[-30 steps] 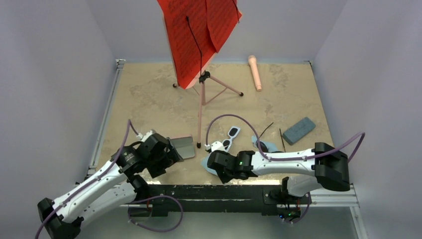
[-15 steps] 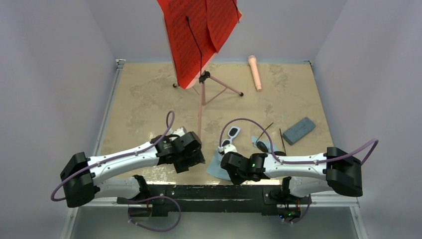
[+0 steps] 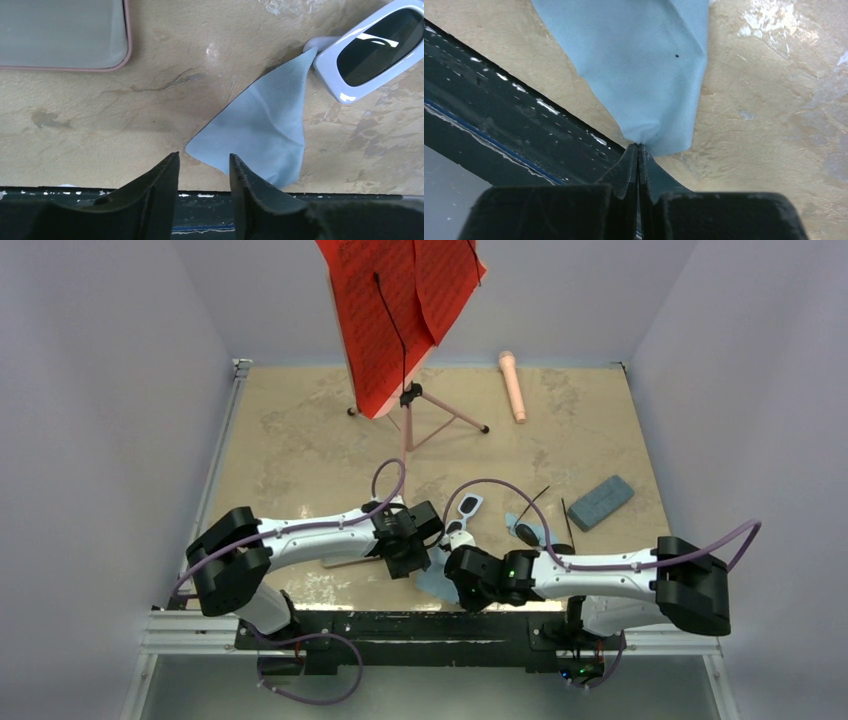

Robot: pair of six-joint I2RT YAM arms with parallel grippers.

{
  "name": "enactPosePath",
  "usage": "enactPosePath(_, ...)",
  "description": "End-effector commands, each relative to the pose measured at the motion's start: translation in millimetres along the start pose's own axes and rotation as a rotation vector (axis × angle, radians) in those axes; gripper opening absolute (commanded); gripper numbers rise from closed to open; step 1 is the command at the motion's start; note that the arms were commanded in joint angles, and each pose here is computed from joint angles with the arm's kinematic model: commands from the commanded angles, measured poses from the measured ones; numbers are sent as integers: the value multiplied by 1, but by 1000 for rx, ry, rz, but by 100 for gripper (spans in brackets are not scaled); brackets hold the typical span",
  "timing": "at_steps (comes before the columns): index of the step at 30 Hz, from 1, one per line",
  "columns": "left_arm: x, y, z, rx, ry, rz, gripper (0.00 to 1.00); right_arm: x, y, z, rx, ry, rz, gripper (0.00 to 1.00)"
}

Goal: Organize the sunglasses
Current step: Pick up the corner of the glasses cleaning cloth from the center of the board.

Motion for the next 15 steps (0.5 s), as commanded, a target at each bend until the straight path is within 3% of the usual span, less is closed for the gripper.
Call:
enactPosePath(1,-17,6,8,40,30,68,41,1,-1,1,-17,28,-29,0)
enactPosePath(15,15,20,20,83,29,-31,37,1,1,6,0,44,-36,0)
Point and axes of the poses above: each gripper's point midway between its finger pads, its own y axis out along the fingers, its own x axis along the line the jaws close on, z = x × y, the point moved 3 cm from there along -y, back along the fingers, and after that the axes turned 1 degree about y, right-handed, at the moved point
